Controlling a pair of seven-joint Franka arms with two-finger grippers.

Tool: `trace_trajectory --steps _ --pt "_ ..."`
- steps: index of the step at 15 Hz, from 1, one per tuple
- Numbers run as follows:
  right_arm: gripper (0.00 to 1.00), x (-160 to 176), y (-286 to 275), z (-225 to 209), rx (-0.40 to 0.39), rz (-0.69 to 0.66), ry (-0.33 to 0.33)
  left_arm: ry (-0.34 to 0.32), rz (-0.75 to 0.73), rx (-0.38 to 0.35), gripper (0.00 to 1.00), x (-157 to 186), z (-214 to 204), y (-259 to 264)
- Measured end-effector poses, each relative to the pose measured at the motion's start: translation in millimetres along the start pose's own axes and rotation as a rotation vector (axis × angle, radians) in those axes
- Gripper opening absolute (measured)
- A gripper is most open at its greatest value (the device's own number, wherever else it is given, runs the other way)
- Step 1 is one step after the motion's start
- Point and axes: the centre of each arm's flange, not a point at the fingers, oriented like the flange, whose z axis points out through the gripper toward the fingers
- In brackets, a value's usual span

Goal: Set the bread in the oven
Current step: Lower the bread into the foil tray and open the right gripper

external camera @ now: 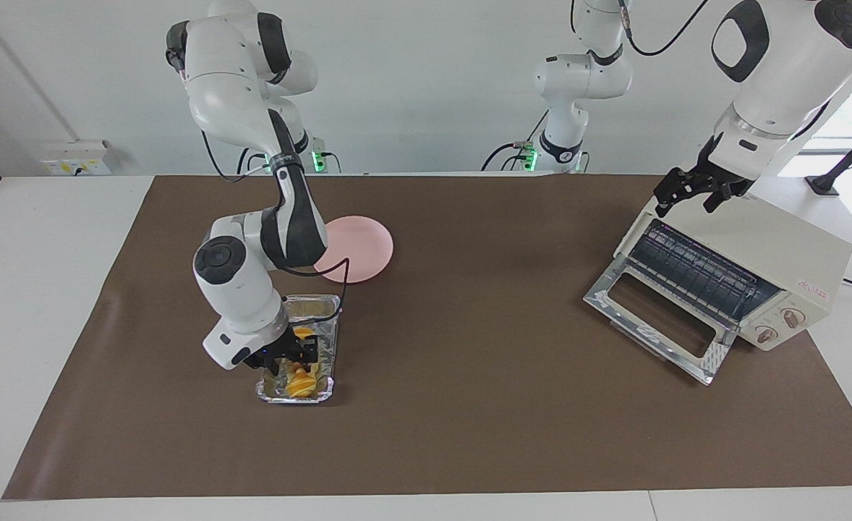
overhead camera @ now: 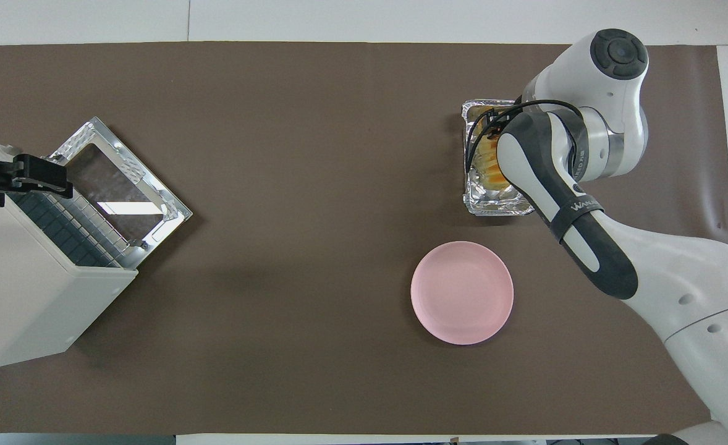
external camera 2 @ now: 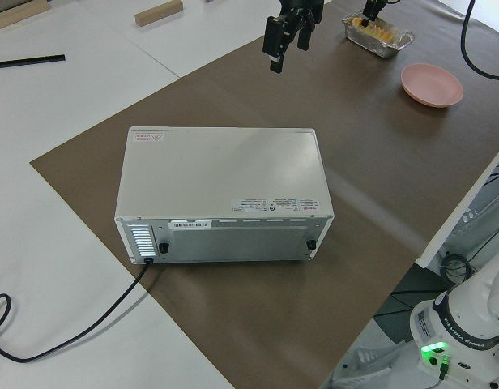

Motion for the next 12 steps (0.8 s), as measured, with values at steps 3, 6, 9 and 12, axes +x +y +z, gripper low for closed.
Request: trace_trajectory --steps 3,6,9,12 --pt "1.00 -2 1 -2 -0.003 0.001 -0.028 0.000 0.000 0.000 1.00 0 0 0" --pt "1.00 -2 8 -12 -0.009 0.011 -0.075 0.000 0.000 0.000 1.00 0 0 0" --pt "1.00 0 27 -24 -0.011 0.015 -0.089 0.000 0.000 0.000 1.00 0 0 0" --pt "1.00 3 42 -25 -0.009 -0.007 -0.077 0.000 0.000 0.000 1.00 0 0 0"
